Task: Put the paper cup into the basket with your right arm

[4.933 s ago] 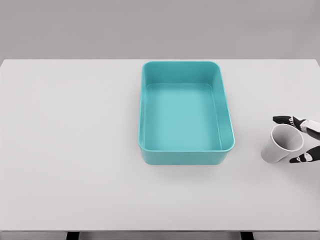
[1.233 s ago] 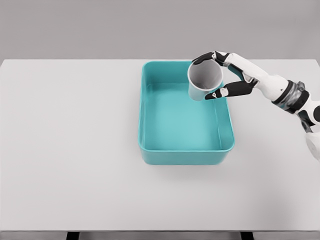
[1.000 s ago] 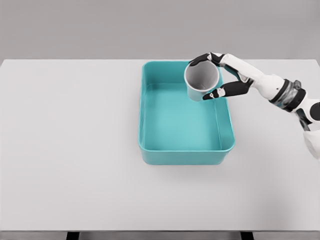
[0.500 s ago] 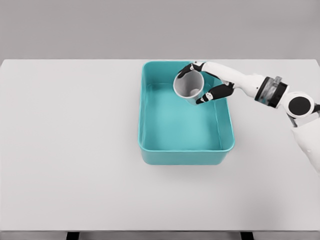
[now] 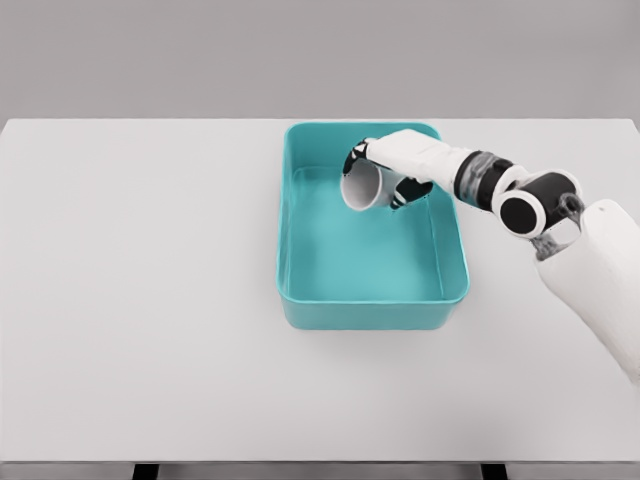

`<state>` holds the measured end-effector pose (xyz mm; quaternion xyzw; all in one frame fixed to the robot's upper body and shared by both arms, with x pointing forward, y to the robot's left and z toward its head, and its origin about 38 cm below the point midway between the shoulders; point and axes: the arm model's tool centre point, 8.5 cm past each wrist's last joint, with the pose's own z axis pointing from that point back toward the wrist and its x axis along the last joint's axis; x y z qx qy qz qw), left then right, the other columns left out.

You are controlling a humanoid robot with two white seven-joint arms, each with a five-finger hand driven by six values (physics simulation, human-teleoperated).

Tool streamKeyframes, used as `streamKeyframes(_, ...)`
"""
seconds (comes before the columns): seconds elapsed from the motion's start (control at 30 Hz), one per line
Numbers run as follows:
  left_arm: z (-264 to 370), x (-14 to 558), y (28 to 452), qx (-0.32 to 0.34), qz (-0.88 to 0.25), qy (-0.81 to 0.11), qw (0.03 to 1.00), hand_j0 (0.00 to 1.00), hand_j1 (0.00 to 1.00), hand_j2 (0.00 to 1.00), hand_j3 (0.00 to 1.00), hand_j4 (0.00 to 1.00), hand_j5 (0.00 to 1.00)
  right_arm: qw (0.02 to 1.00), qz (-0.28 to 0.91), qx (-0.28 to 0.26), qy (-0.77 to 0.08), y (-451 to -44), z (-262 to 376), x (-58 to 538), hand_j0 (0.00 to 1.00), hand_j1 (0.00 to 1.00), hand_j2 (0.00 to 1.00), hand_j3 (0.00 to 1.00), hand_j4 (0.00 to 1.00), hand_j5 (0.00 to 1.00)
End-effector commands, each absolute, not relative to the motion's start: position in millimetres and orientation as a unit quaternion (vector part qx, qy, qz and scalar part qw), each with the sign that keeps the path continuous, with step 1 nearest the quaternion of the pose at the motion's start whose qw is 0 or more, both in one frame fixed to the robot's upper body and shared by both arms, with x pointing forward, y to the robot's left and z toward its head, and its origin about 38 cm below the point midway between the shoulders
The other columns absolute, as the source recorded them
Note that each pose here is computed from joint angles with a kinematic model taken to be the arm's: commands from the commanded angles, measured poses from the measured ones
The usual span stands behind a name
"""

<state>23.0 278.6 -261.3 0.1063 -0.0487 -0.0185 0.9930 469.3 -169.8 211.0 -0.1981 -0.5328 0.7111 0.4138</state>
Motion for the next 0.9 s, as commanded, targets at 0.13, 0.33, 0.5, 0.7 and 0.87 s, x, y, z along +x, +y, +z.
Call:
streamKeyframes(0.13, -261.3, 22.9, 278.6, 0.106, -0.019, -0.048, 0.993, 1.0, 1.0, 1.0, 1.0, 1.0, 1.0, 0.396, 0.737, -0.221, -0.502, -137.9, 195.1, 462.2, 0.69, 0.69, 0.69, 0.69, 0.69, 0.69)
streamKeyframes(0.33, -261.3, 22.9, 278.6, 0.106, -0.019, -0.048, 0.993, 1.0, 1.0, 1.0, 1.0, 1.0, 1.0, 0.392, 0.743, -0.209, -0.501, -128.2, 188.9, 458.4, 1.0, 1.0, 1.0, 1.0, 1.0, 1.0)
streamKeyframes(0.5, -261.3, 22.9, 278.6, 0.106, -0.019, -0.048, 0.993, 1.0, 1.0, 1.0, 1.0, 1.0, 1.0, 0.417, 0.691, -0.178, -0.563, -148.1, 229.7, 461.6, 1.0, 1.0, 1.0, 1.0, 1.0, 1.0)
streamKeyframes(0.7, -261.3, 23.1, 278.6, 0.106, -0.019, -0.049, 0.993, 1.0, 1.0, 1.0, 1.0, 1.0, 1.0, 0.427, 0.596, -0.149, -0.663, -207.8, 293.4, 450.3, 1.0, 1.0, 1.0, 1.0, 1.0, 1.0)
streamKeyframes(0.87, -261.3, 22.9, 278.6, 0.106, -0.019, -0.048, 0.993, 1.0, 1.0, 1.0, 1.0, 1.0, 1.0, 0.482, 0.485, -0.159, -0.712, -323.6, 286.4, 423.6, 1.0, 1.0, 1.0, 1.0, 1.0, 1.0)
